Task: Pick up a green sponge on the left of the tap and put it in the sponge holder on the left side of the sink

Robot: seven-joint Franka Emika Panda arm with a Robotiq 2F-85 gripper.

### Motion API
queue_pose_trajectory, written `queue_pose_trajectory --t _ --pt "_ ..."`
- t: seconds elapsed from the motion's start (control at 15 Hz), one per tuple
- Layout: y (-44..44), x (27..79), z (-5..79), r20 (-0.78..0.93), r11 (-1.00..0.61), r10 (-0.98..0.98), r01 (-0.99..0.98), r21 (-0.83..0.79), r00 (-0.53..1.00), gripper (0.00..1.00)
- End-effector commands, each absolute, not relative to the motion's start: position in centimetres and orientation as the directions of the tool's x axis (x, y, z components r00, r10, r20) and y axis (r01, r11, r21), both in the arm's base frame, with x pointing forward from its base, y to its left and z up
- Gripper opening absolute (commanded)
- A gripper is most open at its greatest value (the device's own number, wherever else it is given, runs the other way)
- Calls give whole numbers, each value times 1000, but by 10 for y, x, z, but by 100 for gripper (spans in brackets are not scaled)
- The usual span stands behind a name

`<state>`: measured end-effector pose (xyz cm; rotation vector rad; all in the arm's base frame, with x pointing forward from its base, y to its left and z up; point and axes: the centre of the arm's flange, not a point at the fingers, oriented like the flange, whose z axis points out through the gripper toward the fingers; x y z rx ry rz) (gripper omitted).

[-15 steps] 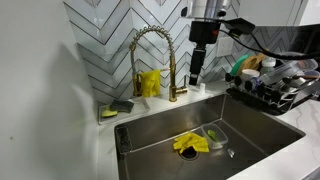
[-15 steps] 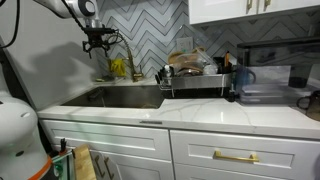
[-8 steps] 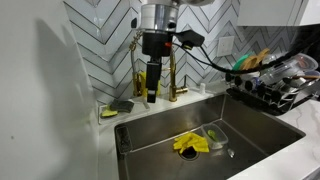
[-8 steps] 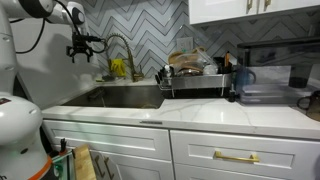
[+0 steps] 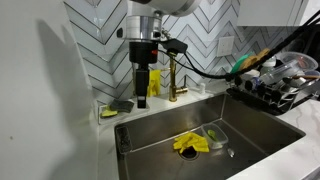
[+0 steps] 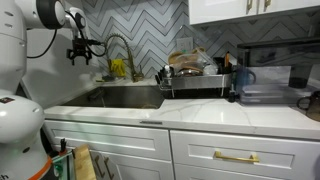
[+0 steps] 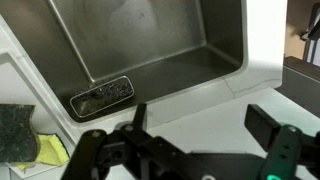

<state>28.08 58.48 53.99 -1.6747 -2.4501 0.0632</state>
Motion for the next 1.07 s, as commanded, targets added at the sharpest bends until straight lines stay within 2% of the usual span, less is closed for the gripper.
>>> queue_pose_trajectory --t 0.0,0.27,0.6,0.67,1.0 --pt "595 286 536 99 404 914 908 -108 -395 100" --pt "626 302 517 -2 499 867 867 -11 -499 100" --pt "660 313 484 2 576 814 808 124 -581 100" --pt "639 306 489 8 539 841 839 76 -541 100" --pt "651 310 482 13 559 826 822 107 -563 100"
